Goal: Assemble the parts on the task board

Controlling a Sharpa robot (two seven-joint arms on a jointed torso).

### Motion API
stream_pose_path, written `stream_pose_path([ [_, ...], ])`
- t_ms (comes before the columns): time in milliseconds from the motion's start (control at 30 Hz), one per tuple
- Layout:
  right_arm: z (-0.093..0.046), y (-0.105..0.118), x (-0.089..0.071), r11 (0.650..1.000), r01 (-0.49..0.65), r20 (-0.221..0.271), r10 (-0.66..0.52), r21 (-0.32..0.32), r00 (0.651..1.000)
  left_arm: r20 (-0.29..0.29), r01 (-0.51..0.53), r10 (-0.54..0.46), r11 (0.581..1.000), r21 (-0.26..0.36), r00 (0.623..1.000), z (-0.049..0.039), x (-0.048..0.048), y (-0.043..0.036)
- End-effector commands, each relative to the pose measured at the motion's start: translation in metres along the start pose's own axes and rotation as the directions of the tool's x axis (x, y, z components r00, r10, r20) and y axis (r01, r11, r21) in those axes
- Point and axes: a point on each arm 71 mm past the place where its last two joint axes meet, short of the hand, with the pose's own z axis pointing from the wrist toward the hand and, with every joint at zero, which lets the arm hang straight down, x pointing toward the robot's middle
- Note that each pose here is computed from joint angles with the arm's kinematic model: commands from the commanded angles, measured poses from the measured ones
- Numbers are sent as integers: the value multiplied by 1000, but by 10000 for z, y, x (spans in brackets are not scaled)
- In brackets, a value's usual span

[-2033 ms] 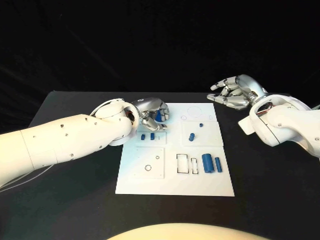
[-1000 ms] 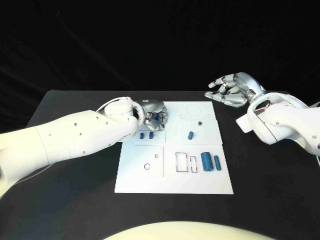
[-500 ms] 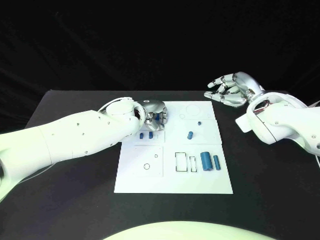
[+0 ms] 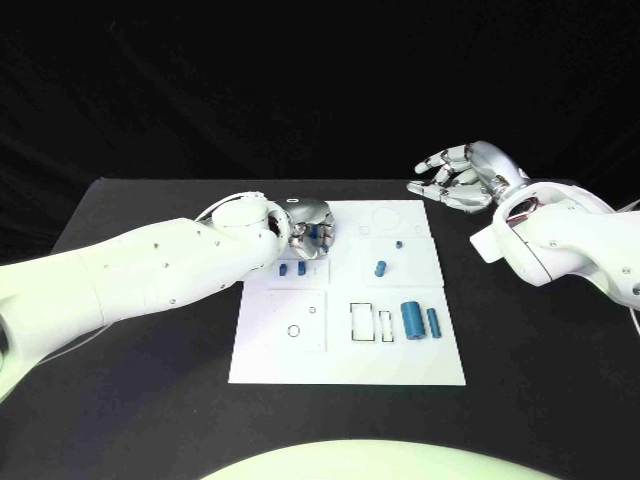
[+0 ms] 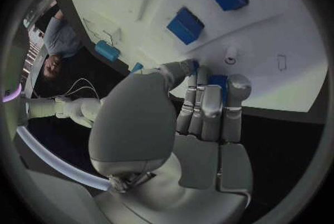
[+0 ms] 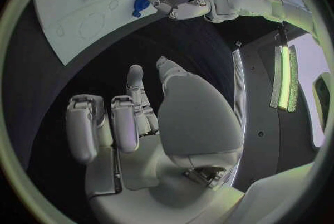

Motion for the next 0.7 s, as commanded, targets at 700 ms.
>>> stream_pose_path([
  [700, 5, 24, 20, 1000, 2, -7, -2, -21, 1000, 61, 78, -81, 996, 53, 995, -73, -58, -28],
])
